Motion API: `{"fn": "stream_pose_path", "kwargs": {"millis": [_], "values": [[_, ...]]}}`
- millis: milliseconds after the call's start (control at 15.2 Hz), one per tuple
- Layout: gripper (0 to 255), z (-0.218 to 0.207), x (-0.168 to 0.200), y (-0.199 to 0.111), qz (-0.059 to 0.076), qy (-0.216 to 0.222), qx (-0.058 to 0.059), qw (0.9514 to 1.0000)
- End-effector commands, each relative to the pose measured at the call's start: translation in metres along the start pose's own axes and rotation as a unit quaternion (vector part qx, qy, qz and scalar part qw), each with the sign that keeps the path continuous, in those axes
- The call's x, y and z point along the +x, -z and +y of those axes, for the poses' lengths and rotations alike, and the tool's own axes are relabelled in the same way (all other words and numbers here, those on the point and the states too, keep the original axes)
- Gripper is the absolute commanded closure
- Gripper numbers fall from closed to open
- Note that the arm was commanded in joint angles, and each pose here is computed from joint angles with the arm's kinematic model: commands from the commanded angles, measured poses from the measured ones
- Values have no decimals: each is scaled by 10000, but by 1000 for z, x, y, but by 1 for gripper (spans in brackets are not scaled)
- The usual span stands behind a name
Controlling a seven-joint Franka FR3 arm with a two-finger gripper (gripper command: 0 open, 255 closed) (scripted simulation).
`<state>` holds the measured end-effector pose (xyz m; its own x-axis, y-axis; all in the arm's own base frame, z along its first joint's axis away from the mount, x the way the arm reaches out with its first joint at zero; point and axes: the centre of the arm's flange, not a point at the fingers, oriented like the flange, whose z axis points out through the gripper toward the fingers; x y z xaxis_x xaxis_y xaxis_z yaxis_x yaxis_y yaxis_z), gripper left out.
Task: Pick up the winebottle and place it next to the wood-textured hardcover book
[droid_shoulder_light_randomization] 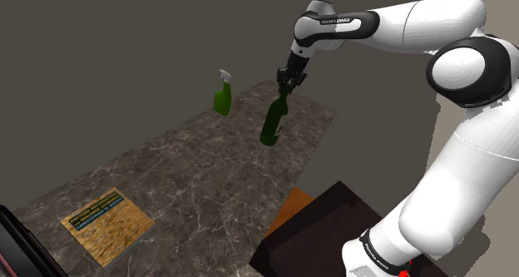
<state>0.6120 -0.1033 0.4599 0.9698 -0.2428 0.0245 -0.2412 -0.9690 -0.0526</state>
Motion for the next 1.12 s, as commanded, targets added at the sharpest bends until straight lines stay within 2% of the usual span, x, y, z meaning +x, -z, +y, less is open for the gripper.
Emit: {"fn": "stream_pose_path", "kwargs": {"millis": [0,198,1056], "values": [[255,0,0,0,-3,-1,0,10000],[255,0,0,0,-2,-1,0,10000],[255,-4,2,68,-2,-1,0,10000]]}}
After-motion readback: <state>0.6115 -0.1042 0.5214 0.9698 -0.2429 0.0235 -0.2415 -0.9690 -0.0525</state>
